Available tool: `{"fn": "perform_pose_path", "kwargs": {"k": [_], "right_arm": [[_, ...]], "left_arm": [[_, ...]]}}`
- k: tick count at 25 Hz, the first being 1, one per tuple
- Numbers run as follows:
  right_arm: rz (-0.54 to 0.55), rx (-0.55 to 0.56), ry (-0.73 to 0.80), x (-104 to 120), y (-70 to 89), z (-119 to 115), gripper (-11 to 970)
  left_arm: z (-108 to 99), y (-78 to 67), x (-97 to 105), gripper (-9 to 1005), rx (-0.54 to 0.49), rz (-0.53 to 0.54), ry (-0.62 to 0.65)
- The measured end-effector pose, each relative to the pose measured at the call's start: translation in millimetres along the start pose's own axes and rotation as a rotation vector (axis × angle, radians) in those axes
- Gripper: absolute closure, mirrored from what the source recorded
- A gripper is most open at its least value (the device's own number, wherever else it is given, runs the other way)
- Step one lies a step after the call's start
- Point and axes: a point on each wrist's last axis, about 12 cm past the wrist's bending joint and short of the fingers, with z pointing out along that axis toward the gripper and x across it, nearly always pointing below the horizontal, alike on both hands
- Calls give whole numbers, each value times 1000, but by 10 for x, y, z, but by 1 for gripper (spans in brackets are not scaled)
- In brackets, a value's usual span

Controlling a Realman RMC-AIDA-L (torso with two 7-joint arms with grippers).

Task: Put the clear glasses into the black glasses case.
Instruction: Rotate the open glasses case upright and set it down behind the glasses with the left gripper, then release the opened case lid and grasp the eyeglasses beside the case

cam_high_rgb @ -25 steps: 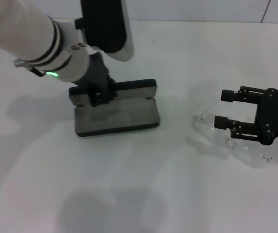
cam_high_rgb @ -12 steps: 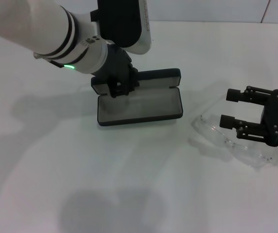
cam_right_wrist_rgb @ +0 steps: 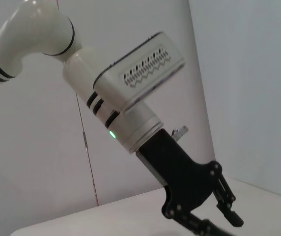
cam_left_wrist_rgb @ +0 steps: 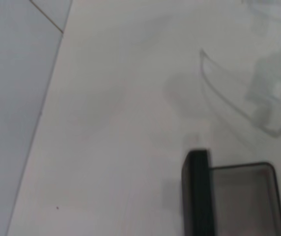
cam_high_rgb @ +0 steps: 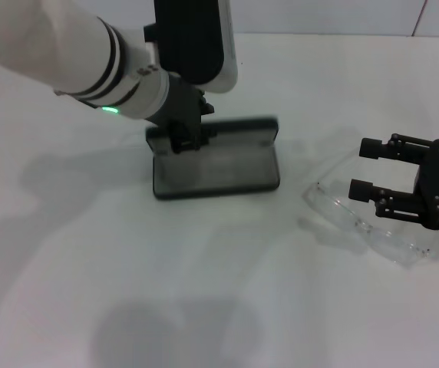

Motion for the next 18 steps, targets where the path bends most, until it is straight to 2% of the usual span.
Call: {"fn": "perform_pose_path", "kwargs": {"k": [6, 9, 11, 14, 18], "right_arm": [[1, 1, 0, 2, 1, -1, 280], [3, 10, -5, 2, -5, -17, 280], [4, 17, -8, -1, -11, -29, 280], [18, 26, -14, -11, -22, -45, 280], [76, 67, -20, -105, -111, -119, 282]], "left_arm": [[64, -60, 14, 710, 18, 7, 17], [3, -36, -22, 680, 10, -26, -27], [-111, -7, -44, 661, -6, -69, -101], [-399, 20, -20, 640, -46, -142, -281], [-743, -52, 165, 638, -76, -252, -562]]}}
